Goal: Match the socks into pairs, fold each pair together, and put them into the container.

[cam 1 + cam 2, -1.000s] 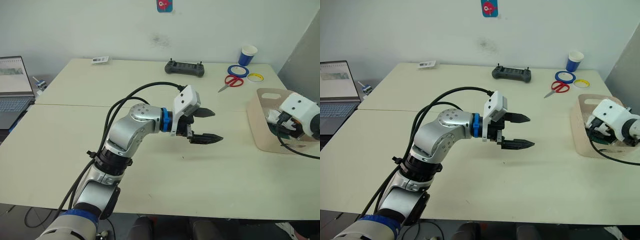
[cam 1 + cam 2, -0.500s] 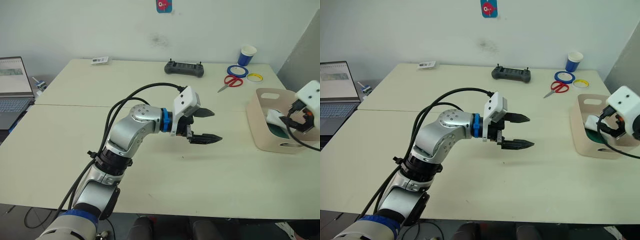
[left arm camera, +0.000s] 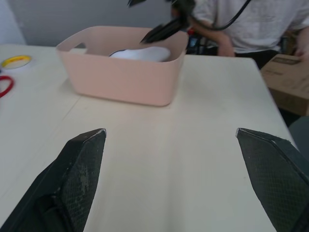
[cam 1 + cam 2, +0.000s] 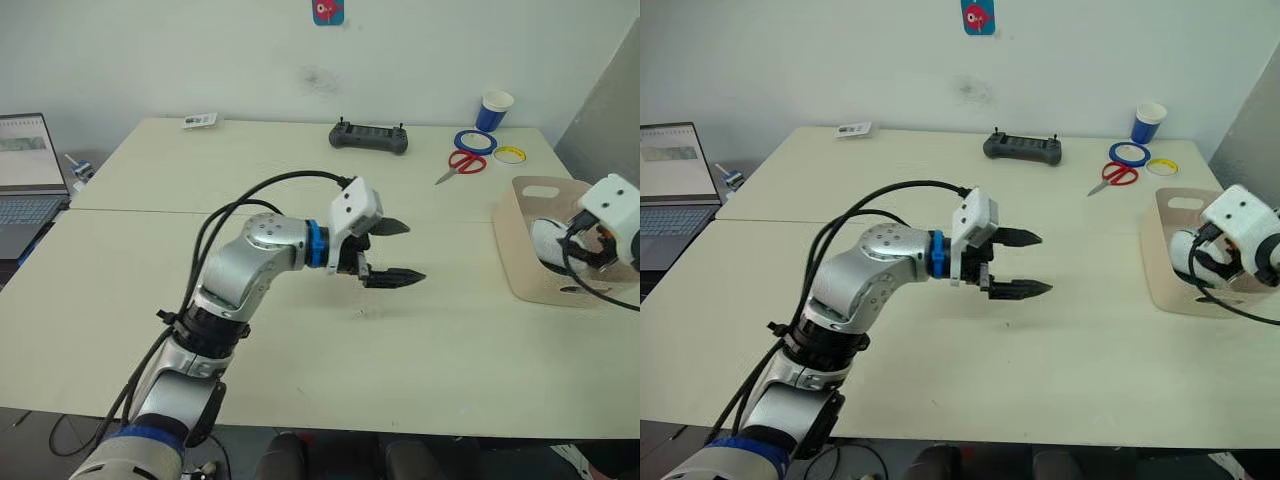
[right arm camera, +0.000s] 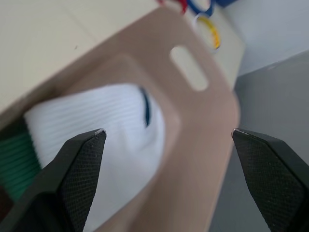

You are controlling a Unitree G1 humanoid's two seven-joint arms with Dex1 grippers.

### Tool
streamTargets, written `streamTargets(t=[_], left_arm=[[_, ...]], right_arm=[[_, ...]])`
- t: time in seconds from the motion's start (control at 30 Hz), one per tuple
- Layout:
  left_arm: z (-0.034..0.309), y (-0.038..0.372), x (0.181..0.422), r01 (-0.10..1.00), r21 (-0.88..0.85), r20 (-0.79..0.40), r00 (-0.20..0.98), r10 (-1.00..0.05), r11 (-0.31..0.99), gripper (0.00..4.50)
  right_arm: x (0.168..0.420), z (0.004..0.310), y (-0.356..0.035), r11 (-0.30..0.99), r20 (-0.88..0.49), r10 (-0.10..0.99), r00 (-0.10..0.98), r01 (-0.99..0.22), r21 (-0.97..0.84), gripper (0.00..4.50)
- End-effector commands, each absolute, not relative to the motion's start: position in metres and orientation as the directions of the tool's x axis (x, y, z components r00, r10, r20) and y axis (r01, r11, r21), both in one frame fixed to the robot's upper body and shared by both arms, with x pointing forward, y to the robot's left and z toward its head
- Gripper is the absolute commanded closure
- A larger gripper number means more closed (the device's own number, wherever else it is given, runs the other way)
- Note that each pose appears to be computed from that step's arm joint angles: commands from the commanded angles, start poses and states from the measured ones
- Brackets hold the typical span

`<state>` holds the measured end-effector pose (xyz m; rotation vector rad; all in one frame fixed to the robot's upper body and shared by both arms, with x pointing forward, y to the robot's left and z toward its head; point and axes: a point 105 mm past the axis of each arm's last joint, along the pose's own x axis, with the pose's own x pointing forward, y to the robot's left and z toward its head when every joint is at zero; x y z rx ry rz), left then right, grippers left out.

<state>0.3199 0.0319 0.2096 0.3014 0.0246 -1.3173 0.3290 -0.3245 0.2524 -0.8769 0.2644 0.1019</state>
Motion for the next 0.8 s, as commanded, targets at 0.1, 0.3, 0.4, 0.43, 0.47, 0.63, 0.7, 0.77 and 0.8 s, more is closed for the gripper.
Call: streamTargets(t=[0.1, 0.3, 0.4, 0.43, 0.47, 0.63, 0.7, 0.77, 0.8], left_arm=[[0.200, 0.099, 0.335, 0.873, 0.232, -0.213, 0.476, -0.853, 0.429, 0.00], [0.173, 0.172, 0.331, 0.677, 0.307, -0.167, 0.730, -0.662, 0.669, 0.00], [0.139, 0.209, 0.322, 0.532, 0.303, -0.222, 0.846, -0.485, 0.790, 0.00], [0.129, 0.219, 0.318, 0.496, 0.305, -0.235, 0.867, -0.440, 0.813, 0.00], [0.122, 0.225, 0.313, 0.478, 0.305, -0.241, 0.875, -0.419, 0.824, 0.00], [0.095, 0.245, 0.299, 0.382, 0.276, -0.244, 0.916, -0.320, 0.882, 0.00], [0.092, 0.248, 0.299, 0.364, 0.280, -0.228, 0.924, -0.307, 0.888, 0.00], [0.093, 0.250, 0.300, 0.357, 0.274, -0.205, 0.929, -0.308, 0.893, 0.00], [0.094, 0.251, 0.301, 0.354, 0.282, -0.190, 0.932, -0.310, 0.892, 0.00]], right_arm=[[0.300, 0.281, -0.260, 0.672, -0.072, 0.270, 0.960, -0.241, -0.700, 0.03], [0.279, 0.230, -0.216, 0.775, -0.040, 0.327, 0.944, -0.292, -0.560, 0.03], [0.266, 0.187, -0.216, 0.841, -0.043, 0.249, 0.967, -0.239, -0.485, 0.03], [0.261, 0.173, -0.214, 0.857, -0.053, 0.244, 0.968, -0.240, -0.457, 0.03], [0.255, 0.162, -0.211, 0.872, -0.055, 0.239, 0.970, -0.239, -0.428, 0.03], [0.237, 0.122, -0.208, 0.914, -0.072, 0.189, 0.979, -0.202, -0.351, 0.03], [0.236, 0.119, -0.213, 0.913, -0.055, 0.160, 0.986, -0.169, -0.371, 0.03], [0.236, 0.117, -0.217, 0.908, -0.048, 0.147, 0.988, -0.154, -0.389, 0.03], [0.237, 0.115, -0.217, 0.904, -0.047, 0.148, 0.988, -0.154, -0.399, 0.03]])
